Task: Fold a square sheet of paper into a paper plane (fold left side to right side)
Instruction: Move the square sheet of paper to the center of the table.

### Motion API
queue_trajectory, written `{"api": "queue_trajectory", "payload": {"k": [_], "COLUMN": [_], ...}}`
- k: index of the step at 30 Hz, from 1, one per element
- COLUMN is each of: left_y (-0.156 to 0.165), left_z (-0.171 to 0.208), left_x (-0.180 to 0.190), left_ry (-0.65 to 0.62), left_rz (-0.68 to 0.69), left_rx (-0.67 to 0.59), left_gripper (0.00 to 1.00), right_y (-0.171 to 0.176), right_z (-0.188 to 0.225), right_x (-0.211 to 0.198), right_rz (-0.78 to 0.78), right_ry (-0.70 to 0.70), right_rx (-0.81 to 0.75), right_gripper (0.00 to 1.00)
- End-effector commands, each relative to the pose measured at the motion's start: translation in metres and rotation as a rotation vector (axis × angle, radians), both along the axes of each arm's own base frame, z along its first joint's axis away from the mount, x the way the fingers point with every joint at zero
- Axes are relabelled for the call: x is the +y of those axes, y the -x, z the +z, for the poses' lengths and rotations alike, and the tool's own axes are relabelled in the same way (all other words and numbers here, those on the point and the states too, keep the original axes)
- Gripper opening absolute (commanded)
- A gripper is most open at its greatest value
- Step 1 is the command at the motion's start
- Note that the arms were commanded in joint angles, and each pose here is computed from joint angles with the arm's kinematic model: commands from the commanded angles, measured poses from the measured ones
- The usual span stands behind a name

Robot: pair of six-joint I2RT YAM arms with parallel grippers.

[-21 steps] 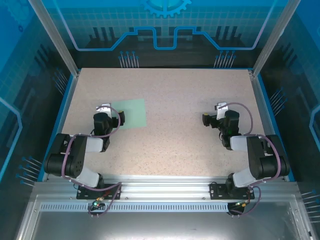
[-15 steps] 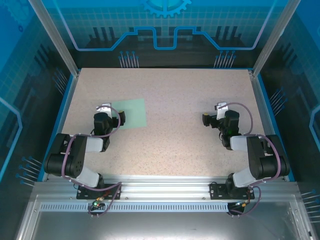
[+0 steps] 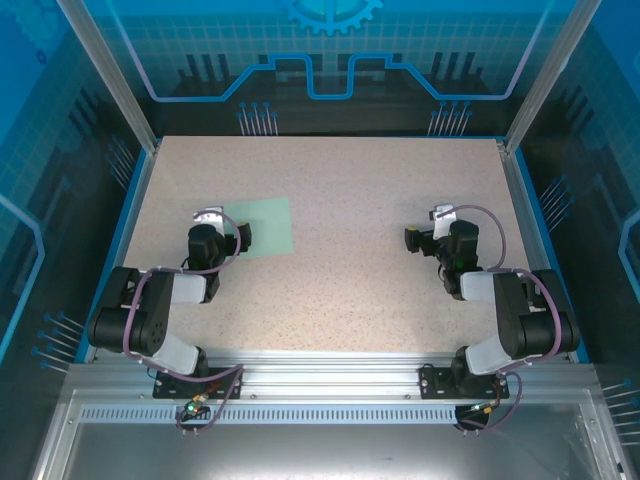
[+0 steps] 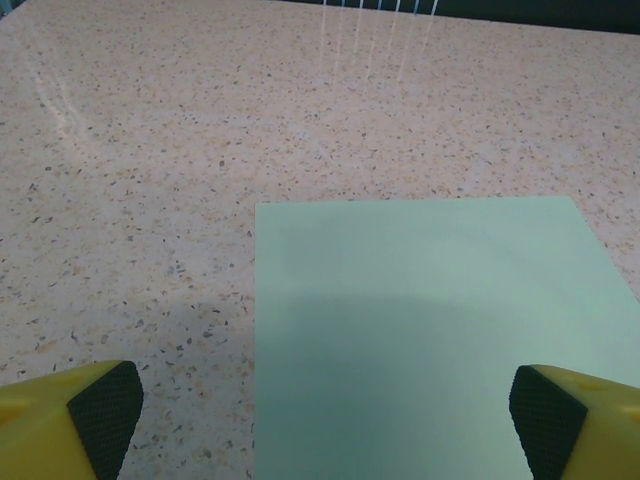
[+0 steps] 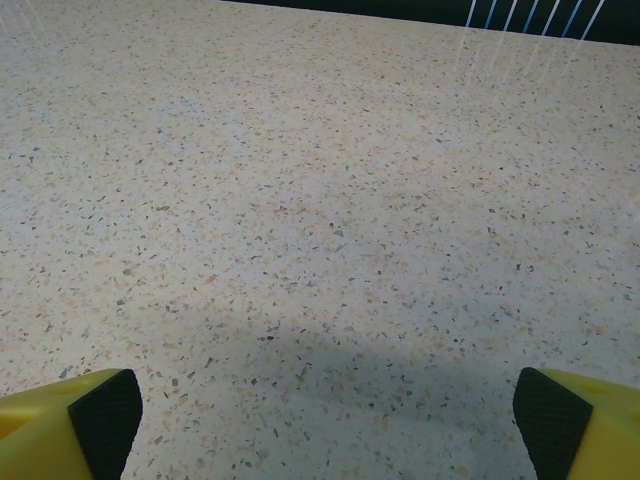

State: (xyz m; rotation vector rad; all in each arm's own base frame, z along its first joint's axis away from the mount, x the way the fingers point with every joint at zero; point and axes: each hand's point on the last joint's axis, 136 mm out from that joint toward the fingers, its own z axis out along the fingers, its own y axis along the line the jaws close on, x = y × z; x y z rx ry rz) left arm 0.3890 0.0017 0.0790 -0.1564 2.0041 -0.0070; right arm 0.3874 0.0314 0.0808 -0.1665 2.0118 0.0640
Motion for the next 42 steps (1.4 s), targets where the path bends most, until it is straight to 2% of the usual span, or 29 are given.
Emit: {"api": "queue_trajectory", "payload": {"k": [1, 4, 8, 11, 13, 19, 22, 26, 35, 42], "left_y": [-0.01, -0.003, 0.023, 0.044, 0.055, 0.065, 0.05, 0.017, -0.034, -0.039], "left_z": [0.033, 0.056, 0.079, 0.08, 0.073, 0.051, 0.036, 0.023, -0.02, -0.044], "left_x": [0.005, 0.001, -0.01, -0.026, -0.035, -0.046, -0.046, -0.049, -0.073, -0.09], "left_ry": [-0.006, 0.07, 0.285, 0.436, 0.478, 0.459, 0.43, 0.412, 0.429, 0.399], "left_rz": [0.006, 0.022, 0.073, 0.083, 0.084, 0.091, 0.095, 0.087, 0.026, 0.01], "left_rx": [0.006, 0.058, 0.141, 0.249, 0.351, 0.6, 0.688, 0.743, 0.87, 0.952], "left_gripper": [0.99, 0.98, 0.98, 0.99, 0.98, 0.98, 0.98, 0.99, 0.98, 0.98], "right_y": [-0.009, -0.012, -0.008, 0.01, 0.022, 0.059, 0.075, 0.087, 0.09, 0.094], "right_z": [0.014, 0.02, 0.047, 0.065, 0.076, 0.082, 0.075, 0.068, 0.062, 0.057], "right_x": [-0.001, -0.008, -0.038, -0.028, -0.016, 0.031, 0.053, 0.075, 0.078, 0.074], "right_rz": [0.012, -0.032, -0.236, -0.235, -0.221, -0.136, -0.096, -0.046, -0.052, -0.057], "right_ry": [-0.017, -0.018, -0.052, -0.125, -0.17, -0.279, -0.267, -0.201, -0.13, -0.102], "right_rx": [-0.044, -0.036, 0.094, 0.167, 0.198, 0.335, 0.41, 0.457, 0.482, 0.5], "right_gripper": [1.0, 0.99, 0.99, 0.99, 1.0, 0.99, 1.0, 0.99, 1.0, 0.99]}}
